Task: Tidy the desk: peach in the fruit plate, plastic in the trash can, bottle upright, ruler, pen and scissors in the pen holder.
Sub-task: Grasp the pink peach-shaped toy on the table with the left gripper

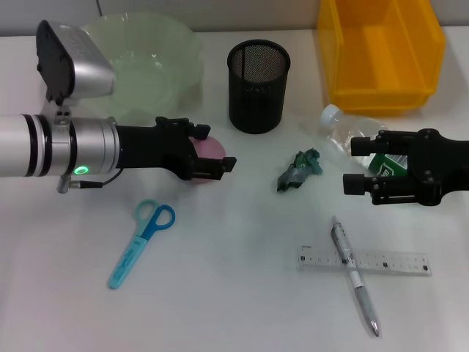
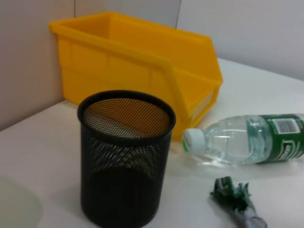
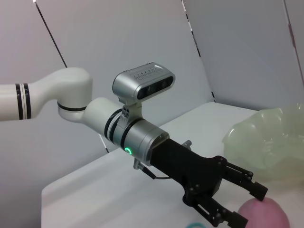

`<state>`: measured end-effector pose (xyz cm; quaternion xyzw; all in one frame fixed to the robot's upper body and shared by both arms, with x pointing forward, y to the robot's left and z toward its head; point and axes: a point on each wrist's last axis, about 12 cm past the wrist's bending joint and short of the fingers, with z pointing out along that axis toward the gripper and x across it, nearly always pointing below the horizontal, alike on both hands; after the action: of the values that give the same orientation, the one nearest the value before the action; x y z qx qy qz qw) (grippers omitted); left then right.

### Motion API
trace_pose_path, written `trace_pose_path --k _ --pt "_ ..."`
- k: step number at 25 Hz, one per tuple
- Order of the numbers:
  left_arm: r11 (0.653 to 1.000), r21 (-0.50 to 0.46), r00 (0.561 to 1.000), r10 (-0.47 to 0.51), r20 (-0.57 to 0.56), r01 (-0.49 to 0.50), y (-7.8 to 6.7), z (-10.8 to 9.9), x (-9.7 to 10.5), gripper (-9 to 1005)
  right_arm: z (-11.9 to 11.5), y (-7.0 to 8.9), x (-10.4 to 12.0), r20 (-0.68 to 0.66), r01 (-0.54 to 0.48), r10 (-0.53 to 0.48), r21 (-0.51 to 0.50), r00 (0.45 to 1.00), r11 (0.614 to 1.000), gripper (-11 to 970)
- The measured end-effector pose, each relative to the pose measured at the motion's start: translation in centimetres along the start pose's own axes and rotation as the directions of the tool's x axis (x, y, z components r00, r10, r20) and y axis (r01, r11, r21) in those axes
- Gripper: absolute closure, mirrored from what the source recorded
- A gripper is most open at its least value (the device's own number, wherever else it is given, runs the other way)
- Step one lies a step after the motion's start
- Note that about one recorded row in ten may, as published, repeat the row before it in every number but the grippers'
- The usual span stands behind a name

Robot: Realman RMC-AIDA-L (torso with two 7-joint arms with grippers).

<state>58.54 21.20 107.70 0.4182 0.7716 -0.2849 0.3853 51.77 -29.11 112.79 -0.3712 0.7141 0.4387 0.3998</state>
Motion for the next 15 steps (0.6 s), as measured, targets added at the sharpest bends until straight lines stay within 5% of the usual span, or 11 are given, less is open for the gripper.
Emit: trace_pose_path --k 15 --pt "0.999 -0.049 1.0 0.013 -0.028 -0.015 0.25 0.42 0.64 198 0.49 -0.13 0.05 0.005 -0.002 0.002 -0.018 1.0 1.0 159"
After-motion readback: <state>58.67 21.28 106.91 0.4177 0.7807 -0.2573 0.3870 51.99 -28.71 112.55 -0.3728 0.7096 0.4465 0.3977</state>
